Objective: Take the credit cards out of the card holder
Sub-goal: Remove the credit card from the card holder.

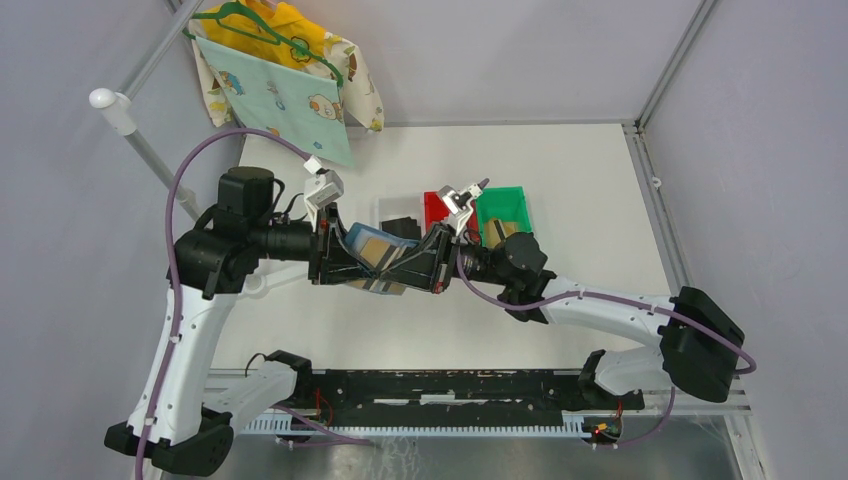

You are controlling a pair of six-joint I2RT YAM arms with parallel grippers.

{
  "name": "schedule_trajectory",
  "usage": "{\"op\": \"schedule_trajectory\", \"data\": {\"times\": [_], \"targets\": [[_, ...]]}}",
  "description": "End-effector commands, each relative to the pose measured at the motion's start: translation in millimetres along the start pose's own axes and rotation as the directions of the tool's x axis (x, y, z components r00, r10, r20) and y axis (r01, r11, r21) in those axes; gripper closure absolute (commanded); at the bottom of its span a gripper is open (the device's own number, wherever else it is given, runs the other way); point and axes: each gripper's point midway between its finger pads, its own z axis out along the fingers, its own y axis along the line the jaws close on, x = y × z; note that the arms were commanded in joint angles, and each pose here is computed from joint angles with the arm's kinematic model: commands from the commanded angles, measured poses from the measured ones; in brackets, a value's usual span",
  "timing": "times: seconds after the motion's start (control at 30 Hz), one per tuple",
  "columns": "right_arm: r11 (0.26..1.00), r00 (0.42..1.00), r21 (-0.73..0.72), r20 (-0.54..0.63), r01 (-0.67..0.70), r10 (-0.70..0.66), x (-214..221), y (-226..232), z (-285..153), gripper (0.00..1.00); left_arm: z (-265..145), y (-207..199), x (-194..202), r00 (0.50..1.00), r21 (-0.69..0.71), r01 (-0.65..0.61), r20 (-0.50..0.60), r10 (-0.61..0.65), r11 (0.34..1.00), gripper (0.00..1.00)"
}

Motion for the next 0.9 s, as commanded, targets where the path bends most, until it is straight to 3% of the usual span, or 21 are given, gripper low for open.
{"op": "schedule_trajectory", "data": {"times": [0.0,0.2,0.6,0.8,0.87], "targets": [[1.000,0.996,-0.015,0.080,0.027,-0.026,-24.0,8.7,11.0,1.00,-2.2,-32.8,-4.2,1.000,0.151,-0.004,0.018,0.002,0.989,0.64],[1.000,0.997,0.004,0.077,0.022,-0.022,-16.2,1.4,0.4,1.00,-3.6,-37.3,-7.4,1.000,0.164,-0.007,0.021,0.004,0.986,0.60],[0.999,0.996,0.041,0.082,0.022,-0.025,-7.8,-4.3,-19.8,1.00,-5.1,-42.8,-11.6,1.000,0.186,-0.004,0.025,-0.001,0.983,0.63],[0.999,0.996,0.030,0.083,0.027,-0.029,-8.8,-0.9,-19.8,1.00,-4.6,-41.2,-11.8,1.000,0.180,0.000,0.024,-0.005,0.984,0.75],[0.999,0.996,0.019,0.086,0.029,-0.031,-10.5,2.2,-18.2,0.85,-3.8,-38.2,-10.5,1.000,0.168,0.003,0.021,-0.007,0.986,0.82]]}}
